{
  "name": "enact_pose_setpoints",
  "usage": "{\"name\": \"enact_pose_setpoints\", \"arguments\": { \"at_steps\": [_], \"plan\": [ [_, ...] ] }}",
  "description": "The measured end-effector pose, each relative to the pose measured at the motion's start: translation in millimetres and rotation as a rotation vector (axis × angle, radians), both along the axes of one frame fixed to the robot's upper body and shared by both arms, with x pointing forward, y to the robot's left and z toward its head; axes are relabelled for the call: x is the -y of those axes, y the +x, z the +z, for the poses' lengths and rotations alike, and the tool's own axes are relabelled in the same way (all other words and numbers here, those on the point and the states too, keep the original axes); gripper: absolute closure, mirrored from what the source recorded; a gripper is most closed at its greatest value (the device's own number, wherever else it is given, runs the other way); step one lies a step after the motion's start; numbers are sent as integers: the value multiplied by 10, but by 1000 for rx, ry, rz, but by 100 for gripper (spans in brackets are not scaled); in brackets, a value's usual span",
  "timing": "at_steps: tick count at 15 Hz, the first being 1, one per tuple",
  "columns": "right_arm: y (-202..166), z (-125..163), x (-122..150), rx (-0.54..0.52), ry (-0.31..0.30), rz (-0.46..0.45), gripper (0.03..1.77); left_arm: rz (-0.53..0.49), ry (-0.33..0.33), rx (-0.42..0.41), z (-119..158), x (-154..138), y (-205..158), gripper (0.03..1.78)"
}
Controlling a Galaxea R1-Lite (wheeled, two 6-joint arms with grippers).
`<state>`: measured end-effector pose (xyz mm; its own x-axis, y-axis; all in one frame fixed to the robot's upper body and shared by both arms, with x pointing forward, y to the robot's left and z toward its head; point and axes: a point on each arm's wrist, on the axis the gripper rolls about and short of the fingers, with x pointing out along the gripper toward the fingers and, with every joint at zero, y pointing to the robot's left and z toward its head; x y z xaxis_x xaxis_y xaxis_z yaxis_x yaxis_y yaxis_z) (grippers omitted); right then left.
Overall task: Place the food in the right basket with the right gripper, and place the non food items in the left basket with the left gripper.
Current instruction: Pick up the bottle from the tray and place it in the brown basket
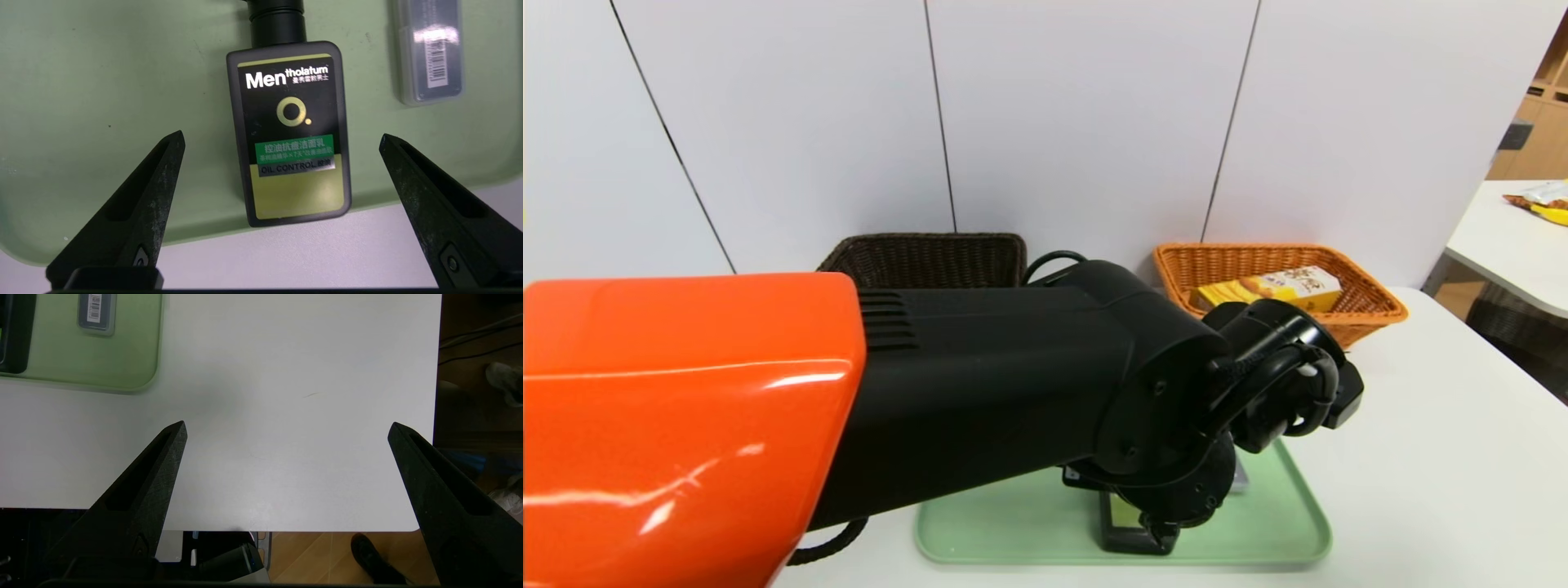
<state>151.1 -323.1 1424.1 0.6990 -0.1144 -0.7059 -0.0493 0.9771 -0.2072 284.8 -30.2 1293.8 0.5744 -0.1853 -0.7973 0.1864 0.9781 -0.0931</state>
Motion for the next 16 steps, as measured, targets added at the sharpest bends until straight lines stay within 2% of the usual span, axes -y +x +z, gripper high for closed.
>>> {"name": "enact_pose_setpoints", "arguments": {
  "at_steps": [16],
  "plan": [
    [177,-18,-55,8,4,-11,10,0,28,-9,-178,48,134,12]
  ]
}}
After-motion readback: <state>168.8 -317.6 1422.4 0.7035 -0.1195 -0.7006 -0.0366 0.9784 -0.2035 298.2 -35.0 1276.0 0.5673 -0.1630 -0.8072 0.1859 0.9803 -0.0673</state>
